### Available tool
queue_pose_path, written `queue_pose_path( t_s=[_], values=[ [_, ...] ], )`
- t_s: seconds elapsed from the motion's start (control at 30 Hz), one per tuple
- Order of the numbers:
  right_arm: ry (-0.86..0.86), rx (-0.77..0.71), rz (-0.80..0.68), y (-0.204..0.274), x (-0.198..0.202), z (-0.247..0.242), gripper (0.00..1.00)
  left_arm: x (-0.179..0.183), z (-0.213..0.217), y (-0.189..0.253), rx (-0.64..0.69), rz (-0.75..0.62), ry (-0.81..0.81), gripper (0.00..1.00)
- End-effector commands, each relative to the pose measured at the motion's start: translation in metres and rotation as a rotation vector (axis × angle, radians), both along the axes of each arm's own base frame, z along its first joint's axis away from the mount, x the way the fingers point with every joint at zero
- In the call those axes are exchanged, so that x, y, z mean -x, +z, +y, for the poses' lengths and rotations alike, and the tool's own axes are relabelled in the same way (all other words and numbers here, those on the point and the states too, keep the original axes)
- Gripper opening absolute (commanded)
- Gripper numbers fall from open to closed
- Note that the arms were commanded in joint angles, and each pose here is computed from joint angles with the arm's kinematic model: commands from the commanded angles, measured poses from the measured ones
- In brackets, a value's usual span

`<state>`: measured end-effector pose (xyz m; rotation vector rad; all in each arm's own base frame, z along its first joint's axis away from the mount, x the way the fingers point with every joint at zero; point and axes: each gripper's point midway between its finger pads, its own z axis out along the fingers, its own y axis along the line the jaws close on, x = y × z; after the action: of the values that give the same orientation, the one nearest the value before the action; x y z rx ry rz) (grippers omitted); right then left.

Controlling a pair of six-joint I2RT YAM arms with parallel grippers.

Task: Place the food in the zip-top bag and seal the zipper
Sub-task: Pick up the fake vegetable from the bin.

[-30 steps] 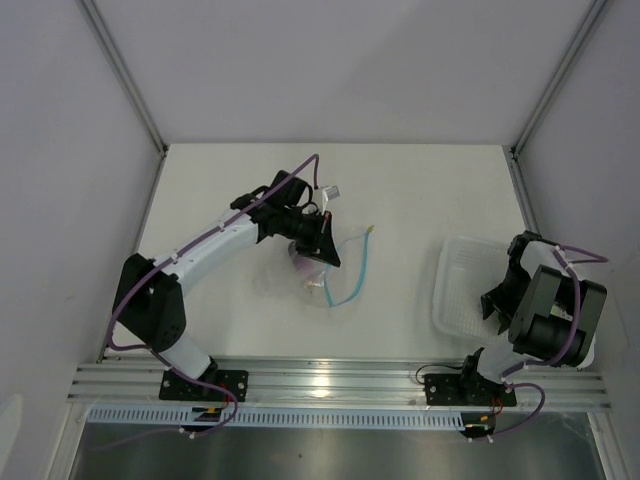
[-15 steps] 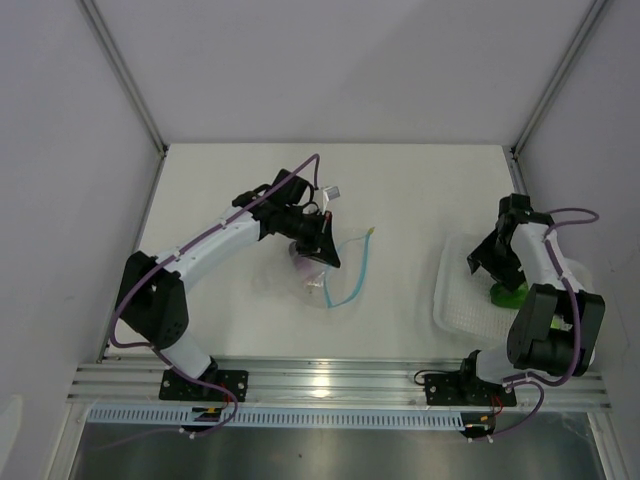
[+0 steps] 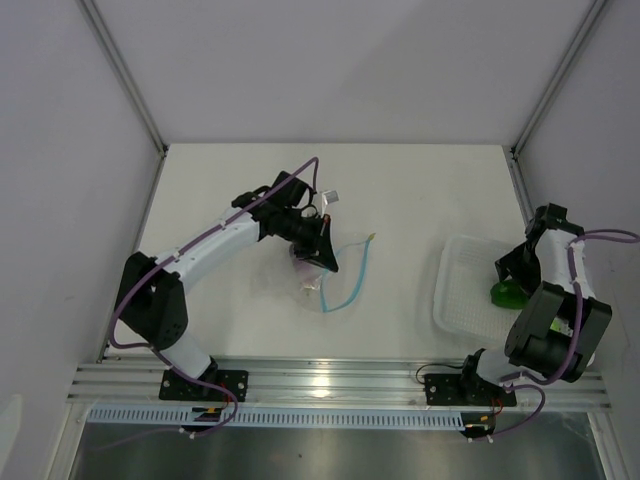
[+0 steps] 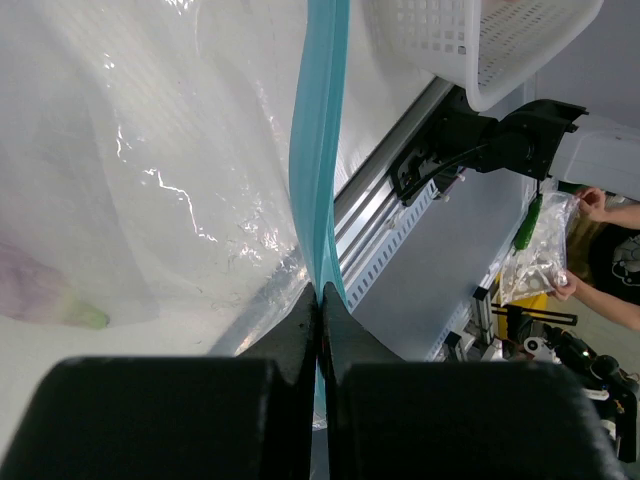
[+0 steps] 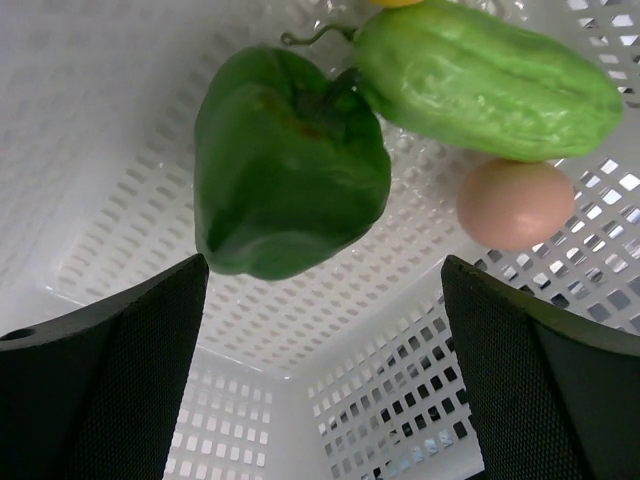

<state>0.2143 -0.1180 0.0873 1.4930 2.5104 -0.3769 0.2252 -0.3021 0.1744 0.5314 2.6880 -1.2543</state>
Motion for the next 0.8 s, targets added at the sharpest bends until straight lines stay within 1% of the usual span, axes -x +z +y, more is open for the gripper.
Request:
queue_pose_path(
  t_s=[0.0, 0.1, 0.3, 0.5, 0.63, 0.73, 0.77],
  values=[
    [-0.039, 0.066, -0.019, 0.000, -0.003, -0.021, 0.99, 0.009, 0.004, 0.016, 0.034, -0.005, -0.001, 0.01],
    [-0.052, 0.070, -0.011, -0.007, -0.004, -0.031, 0.99, 0.011, 0.005, 0.016, 0.032, -0.006, -0.001, 0.01],
    [-0.057, 0.079, -0.057, -0.020, -0.019, -0.040, 0.99, 0.011, 0.007, 0.019, 0.030, -0.013, 0.006, 0.01],
    [-0.049, 0.064, -0.027, -0.040, -0.021, -0.041, 0.99, 0.014, 0.008, 0.015, 0.019, -0.010, 0.008, 0.01],
    [-0.037, 0.055, -0.028, -0.047, -0.025, -0.040, 0.91, 0.013, 0.007, 0.017, 0.022, -0.017, 0.012, 0.01],
    [-0.022, 0.046, -0.016, -0.051, -0.025, -0.038, 0.82, 0.012, 0.006, 0.015, 0.021, -0.013, 0.014, 0.01],
    [-0.018, 0.043, -0.019, -0.051, -0.026, -0.037, 0.77, 0.012, 0.007, 0.014, 0.019, -0.010, 0.017, 0.01]
  ],
)
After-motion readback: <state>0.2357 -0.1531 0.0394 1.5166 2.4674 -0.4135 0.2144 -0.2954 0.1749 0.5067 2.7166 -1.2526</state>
